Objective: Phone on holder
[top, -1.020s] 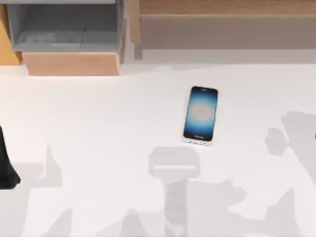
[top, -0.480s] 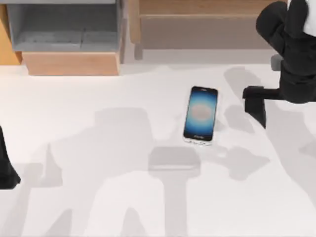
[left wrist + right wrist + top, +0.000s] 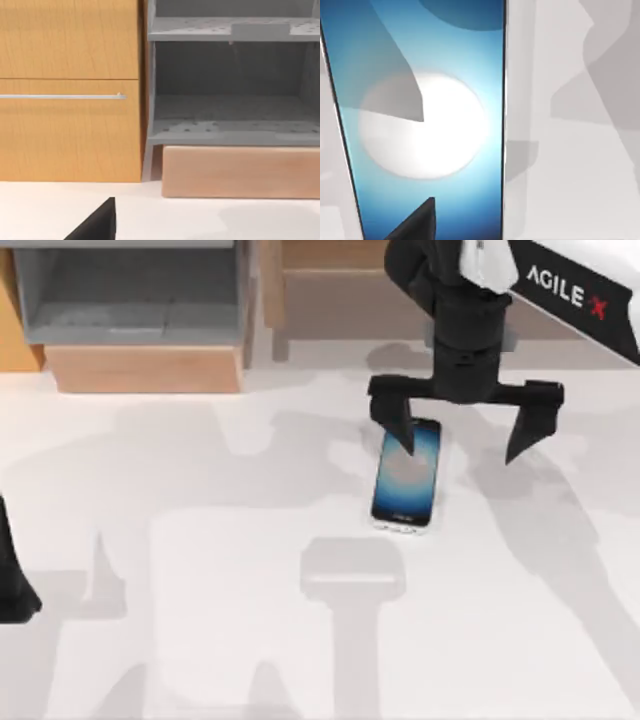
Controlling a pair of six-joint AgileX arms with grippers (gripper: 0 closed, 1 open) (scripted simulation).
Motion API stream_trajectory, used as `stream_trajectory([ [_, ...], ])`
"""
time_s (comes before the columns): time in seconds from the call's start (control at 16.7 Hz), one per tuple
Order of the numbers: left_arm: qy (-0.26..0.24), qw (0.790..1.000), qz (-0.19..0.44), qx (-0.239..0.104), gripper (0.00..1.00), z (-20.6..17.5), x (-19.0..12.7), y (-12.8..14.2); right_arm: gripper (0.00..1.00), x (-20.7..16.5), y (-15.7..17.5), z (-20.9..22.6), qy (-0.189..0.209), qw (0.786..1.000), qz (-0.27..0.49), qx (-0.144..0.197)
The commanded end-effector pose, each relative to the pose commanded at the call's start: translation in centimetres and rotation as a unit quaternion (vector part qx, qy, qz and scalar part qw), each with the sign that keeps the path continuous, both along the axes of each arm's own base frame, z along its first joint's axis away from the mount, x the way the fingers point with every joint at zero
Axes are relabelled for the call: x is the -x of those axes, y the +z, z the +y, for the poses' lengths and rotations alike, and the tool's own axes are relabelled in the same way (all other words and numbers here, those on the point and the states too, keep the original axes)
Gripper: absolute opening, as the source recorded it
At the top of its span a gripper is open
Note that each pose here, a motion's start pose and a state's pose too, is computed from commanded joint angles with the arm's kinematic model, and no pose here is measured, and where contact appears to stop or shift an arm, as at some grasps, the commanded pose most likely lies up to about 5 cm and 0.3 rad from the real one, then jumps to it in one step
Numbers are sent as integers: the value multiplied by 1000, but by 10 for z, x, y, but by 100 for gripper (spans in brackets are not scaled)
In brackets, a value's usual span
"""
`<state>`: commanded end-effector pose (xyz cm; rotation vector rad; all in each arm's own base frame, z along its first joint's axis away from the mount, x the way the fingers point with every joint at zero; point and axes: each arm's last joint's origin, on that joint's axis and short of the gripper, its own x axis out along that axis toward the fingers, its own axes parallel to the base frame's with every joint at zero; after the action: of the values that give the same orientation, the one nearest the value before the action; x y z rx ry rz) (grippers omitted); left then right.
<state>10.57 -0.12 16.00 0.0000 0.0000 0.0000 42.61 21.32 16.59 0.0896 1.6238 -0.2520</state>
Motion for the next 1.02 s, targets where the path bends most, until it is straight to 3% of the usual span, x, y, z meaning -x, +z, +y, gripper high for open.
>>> stream_trajectory([
  [0.3,0,1000,0,0,100,0,0,0,100,-10,7,27,7,998,-35,-47],
  [0.66,0,1000,0,0,100,0,0,0,100,-11,8,25,5,998,-37,-48],
  [1.02,0,1000,0,0,100,0,0,0,100,-12,-46,28,7,998,-39,-50],
])
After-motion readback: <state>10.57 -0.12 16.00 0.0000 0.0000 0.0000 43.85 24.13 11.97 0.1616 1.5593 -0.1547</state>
